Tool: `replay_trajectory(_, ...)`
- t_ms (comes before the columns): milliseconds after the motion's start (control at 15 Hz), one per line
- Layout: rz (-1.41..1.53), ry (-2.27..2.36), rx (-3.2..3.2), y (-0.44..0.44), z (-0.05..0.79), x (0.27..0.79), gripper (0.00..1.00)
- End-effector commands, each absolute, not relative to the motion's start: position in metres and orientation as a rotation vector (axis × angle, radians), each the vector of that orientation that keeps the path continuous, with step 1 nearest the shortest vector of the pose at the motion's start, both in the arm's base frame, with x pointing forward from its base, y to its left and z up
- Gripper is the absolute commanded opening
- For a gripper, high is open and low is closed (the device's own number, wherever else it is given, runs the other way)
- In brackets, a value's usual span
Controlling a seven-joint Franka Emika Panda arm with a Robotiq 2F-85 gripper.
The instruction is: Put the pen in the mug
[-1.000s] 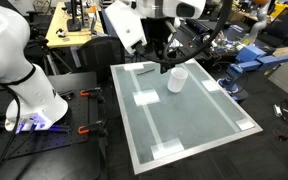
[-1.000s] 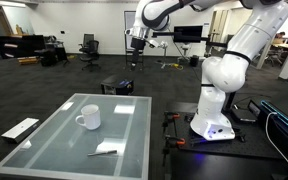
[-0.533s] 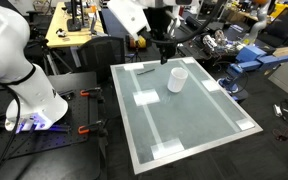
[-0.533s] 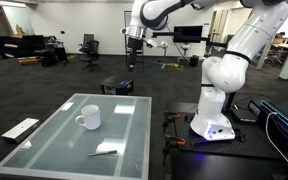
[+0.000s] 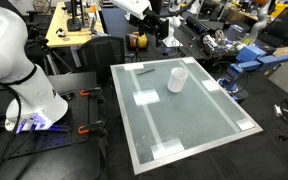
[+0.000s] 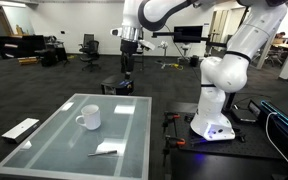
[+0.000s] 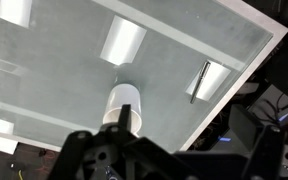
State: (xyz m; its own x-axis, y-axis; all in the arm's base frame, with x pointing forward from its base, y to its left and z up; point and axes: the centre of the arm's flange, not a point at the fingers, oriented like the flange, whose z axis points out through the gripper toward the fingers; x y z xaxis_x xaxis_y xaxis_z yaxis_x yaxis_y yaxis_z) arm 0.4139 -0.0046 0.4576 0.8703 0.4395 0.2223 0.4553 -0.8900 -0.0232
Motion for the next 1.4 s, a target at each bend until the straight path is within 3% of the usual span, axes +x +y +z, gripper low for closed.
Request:
replay_trajectory(0, -0.34, -0.79, -2.945, 0.035, 0.45, 0.427, 1.0)
replay_trajectory(1333, -0.278, -0.785, -2.934, 0.173, 0.286, 0.494, 1.0)
